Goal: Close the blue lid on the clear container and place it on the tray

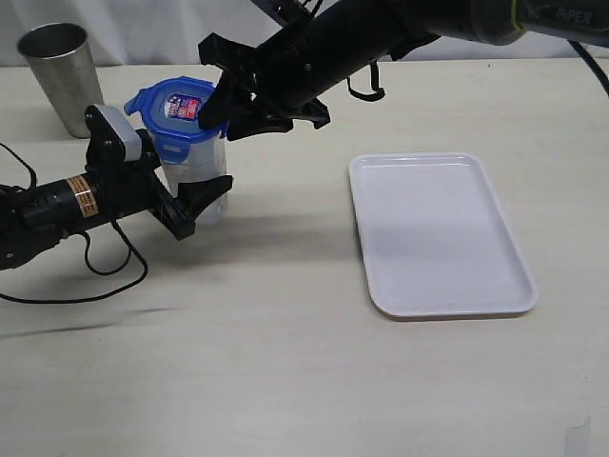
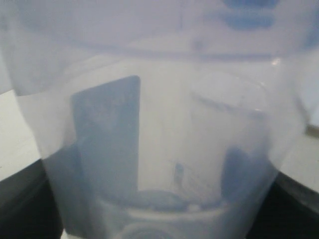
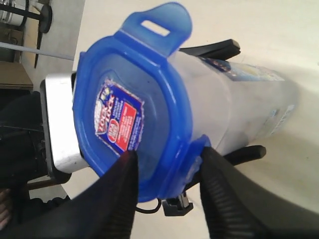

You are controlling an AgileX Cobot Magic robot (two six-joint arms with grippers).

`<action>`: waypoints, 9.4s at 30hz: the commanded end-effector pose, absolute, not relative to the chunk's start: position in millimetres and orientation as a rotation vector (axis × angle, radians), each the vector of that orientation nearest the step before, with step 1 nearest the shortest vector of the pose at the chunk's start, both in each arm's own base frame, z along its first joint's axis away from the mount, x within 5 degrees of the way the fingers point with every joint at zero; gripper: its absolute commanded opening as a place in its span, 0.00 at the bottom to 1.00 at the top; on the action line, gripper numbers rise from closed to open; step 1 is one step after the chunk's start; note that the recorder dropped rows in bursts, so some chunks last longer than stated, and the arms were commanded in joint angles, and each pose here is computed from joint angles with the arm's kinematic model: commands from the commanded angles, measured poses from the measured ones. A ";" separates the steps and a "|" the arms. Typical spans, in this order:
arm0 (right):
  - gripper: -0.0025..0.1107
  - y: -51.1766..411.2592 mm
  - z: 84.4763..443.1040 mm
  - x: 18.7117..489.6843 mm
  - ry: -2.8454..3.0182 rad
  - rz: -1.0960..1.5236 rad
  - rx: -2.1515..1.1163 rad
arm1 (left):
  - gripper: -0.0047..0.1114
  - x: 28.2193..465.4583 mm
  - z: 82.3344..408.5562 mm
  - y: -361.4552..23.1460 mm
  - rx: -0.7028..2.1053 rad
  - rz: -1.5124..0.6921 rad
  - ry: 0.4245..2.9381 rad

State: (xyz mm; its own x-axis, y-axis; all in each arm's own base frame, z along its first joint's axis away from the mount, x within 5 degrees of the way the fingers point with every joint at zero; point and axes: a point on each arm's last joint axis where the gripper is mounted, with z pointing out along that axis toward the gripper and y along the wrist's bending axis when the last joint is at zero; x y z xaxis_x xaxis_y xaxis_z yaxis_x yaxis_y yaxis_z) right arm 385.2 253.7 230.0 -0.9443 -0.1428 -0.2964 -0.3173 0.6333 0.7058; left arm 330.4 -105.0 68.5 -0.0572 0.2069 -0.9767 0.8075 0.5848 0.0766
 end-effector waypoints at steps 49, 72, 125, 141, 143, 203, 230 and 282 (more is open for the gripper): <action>0.28 268.2 217.6 388.6 2.657 1.139 -0.450 | 0.04 324.3 71.5 -110.8 0.938 -0.654 1.558; 0.30 280.9 212.2 393.7 2.648 1.332 -0.430 | 0.04 323.5 71.3 -111.2 0.948 -0.659 1.555; 0.48 333.2 305.0 299.8 1.795 -0.022 -1.707 | 0.04 325.8 71.8 -109.8 0.858 -0.699 1.607; 0.41 345.5 256.3 316.9 1.824 -0.171 -1.762 | 0.04 325.9 71.8 -109.8 0.857 -0.698 1.607; 0.41 346.1 254.6 317.3 1.826 -0.170 -1.762 | 0.04 325.9 71.8 -109.8 0.857 -0.698 1.607; 0.40 335.0 239.9 307.6 1.896 -0.156 -1.763 | 0.04 326.1 71.9 -109.7 0.855 -0.697 1.608; 0.39 261.8 279.1 362.2 2.538 0.934 -0.543 | 0.04 326.3 71.9 -109.6 0.852 -0.696 1.608; 0.58 236.9 328.0 357.9 2.218 0.822 -0.932 | 0.04 317.4 101.5 -116.1 1.107 -0.651 1.407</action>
State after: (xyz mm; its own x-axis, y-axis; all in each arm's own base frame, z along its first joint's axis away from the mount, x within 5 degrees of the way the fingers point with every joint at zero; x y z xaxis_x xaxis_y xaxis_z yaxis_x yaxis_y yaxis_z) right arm 362.2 246.2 315.8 -0.6533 -0.3368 -0.6780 -0.7162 0.5653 0.4093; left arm 319.8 -114.4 95.8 0.0043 0.2296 -0.9733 0.8905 0.4419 0.1082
